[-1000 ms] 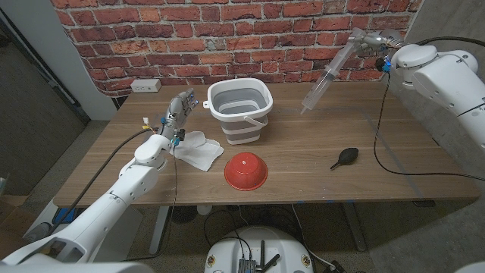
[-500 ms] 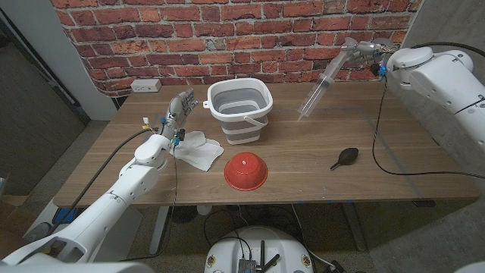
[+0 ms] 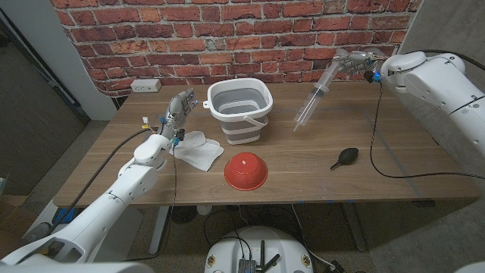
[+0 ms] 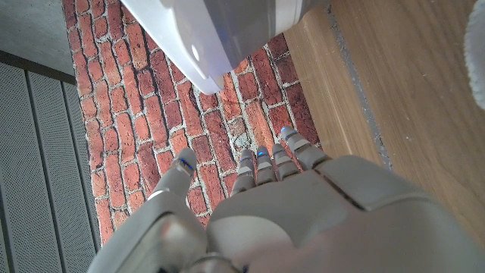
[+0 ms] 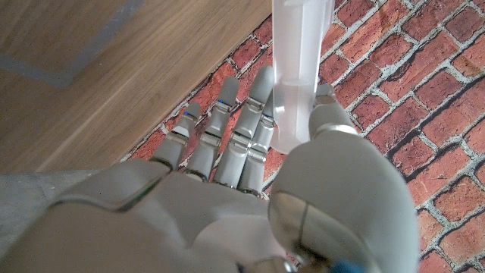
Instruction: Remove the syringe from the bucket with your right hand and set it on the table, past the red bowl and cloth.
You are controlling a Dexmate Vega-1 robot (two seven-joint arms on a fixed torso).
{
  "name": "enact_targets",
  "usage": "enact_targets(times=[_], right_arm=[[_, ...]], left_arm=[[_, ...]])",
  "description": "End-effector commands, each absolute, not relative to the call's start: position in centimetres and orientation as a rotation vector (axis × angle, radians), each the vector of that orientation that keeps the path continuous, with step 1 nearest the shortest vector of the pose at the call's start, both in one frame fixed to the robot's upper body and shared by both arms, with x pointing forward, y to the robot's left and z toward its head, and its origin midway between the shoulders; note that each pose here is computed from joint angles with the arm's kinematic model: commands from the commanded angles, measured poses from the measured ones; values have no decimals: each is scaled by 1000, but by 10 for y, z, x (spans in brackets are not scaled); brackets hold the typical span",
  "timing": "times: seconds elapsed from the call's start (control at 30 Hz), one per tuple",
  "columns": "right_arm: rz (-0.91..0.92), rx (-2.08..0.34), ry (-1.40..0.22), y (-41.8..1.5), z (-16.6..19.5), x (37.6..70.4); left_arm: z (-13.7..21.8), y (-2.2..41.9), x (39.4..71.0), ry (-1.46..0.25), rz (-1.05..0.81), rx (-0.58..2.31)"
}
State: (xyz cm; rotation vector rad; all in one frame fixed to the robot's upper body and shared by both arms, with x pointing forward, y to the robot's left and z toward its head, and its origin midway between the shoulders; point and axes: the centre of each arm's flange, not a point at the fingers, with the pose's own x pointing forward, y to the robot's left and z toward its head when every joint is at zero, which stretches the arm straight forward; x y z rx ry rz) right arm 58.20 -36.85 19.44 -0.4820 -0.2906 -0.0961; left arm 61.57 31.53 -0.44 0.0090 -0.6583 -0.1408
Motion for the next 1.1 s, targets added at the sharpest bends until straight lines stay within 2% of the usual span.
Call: enact_targets(times=[0.03,1.1], right_arm=[[-34,-495,-226,-357,176,593],[53,-487,-156,-338,135,611]], left_arm=[[-4,315,613,-657,-141,12],[-18,313,603,-647,-138,5]])
